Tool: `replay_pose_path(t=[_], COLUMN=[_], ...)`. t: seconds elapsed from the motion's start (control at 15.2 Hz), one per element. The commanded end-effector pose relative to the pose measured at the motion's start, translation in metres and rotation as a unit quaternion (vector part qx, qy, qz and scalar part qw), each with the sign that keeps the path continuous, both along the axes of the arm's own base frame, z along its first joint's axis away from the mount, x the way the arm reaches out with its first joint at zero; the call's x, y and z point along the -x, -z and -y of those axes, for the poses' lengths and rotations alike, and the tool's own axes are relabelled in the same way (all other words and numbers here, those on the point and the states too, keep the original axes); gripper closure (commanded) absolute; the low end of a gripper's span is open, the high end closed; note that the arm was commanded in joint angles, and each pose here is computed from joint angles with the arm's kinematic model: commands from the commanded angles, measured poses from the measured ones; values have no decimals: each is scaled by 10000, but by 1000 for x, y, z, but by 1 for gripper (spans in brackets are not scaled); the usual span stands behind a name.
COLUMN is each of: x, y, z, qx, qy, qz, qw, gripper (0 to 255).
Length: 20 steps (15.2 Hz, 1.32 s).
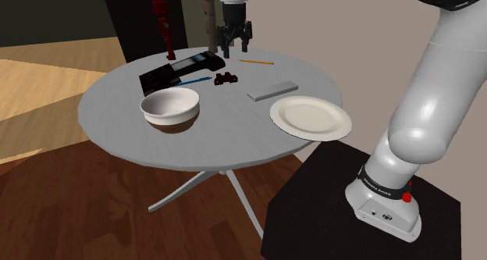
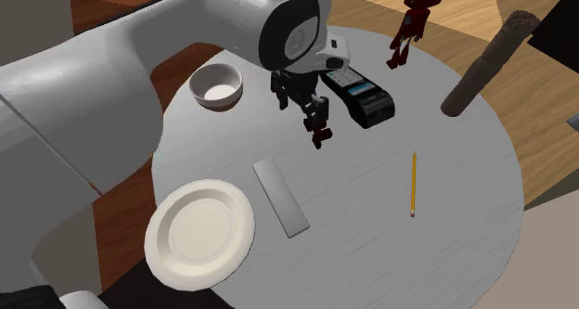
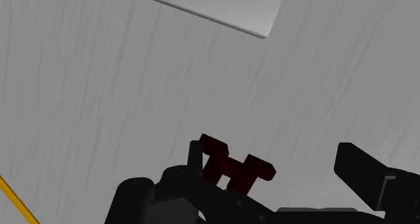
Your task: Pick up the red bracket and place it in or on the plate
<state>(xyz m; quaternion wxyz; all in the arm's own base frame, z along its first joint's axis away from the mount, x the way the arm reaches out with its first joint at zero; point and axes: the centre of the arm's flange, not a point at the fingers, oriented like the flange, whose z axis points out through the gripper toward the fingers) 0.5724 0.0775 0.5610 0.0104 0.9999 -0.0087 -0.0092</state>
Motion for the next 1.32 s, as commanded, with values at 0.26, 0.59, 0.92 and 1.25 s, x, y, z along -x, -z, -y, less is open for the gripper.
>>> replay_pose_path(t=[0.26, 0.59, 0.92, 1.25], x=[-77, -112, -111, -111], y=[4, 17, 43, 46], z=[-26, -39, -38, -38], qx=[-15, -22, -22, -22], qy=[-179, -264, -264, -264], qz=[14, 21, 21, 21], qw=[9998, 9996, 9996, 9996], gripper=[0, 0, 0, 0])
